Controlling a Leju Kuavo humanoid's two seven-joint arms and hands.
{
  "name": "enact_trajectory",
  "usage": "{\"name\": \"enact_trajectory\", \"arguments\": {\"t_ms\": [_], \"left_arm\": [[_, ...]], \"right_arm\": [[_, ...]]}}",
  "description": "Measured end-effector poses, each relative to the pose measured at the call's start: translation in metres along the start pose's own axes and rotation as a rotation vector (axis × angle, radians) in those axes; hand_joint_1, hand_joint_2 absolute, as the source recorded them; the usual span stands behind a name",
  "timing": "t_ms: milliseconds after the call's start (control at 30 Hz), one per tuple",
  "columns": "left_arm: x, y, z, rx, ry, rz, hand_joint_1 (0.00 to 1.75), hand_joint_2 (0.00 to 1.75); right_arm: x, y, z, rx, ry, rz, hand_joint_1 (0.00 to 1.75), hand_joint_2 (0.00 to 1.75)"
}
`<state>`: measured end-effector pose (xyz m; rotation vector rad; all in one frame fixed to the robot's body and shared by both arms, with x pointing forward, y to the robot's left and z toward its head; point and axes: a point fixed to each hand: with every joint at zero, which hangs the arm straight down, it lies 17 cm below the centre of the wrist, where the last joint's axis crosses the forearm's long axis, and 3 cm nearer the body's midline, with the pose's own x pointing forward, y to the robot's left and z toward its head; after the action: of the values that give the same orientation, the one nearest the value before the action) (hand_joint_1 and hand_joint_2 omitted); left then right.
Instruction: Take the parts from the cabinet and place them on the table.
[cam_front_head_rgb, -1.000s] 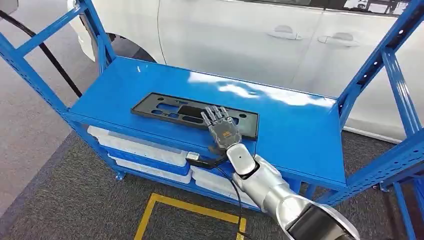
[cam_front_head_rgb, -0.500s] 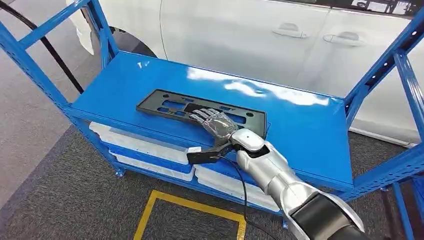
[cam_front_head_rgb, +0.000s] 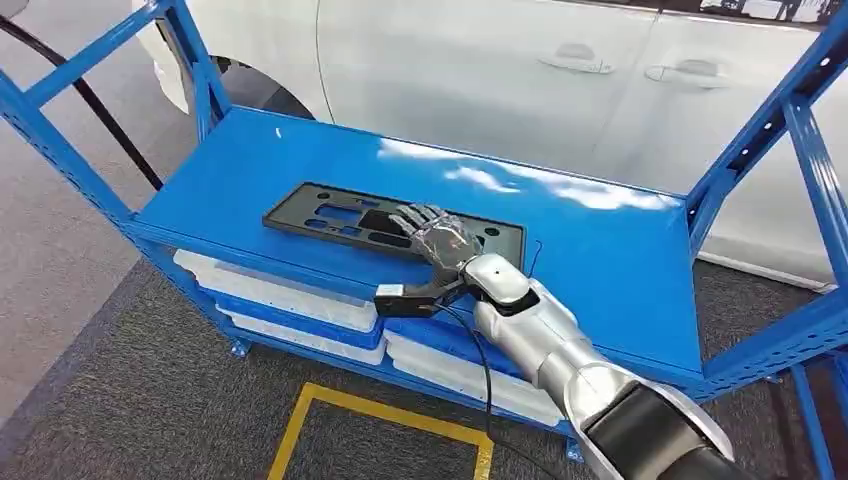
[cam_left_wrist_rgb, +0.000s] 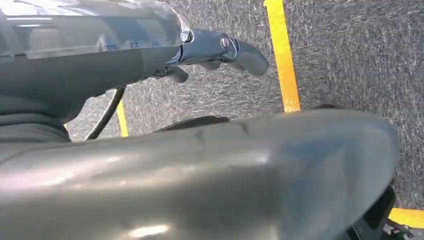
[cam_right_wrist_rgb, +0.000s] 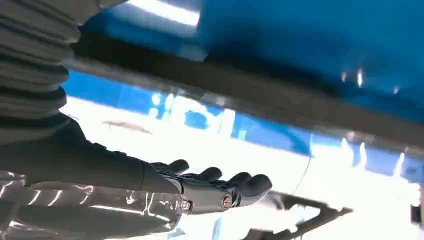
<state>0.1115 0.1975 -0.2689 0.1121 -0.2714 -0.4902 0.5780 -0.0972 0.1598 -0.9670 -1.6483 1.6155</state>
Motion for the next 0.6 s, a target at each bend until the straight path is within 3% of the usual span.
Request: {"name": "enact_trajectory", "arguments": {"t_ms": [333,600], "left_arm": [[0.000,0.000,0.000,0.000,0.000,0.000,0.00,0.00],[0.001,-0.002,0.001,-0.003,-0.002,0.001,0.00,0.00]], "right_arm": [[-0.004,-0.014,-0.007,-0.032,0.022,0.076,0.00,1.75],[-0.013,-0.013,-0.004,-0.066,0.084,0.365,0.00,1.75]]}}
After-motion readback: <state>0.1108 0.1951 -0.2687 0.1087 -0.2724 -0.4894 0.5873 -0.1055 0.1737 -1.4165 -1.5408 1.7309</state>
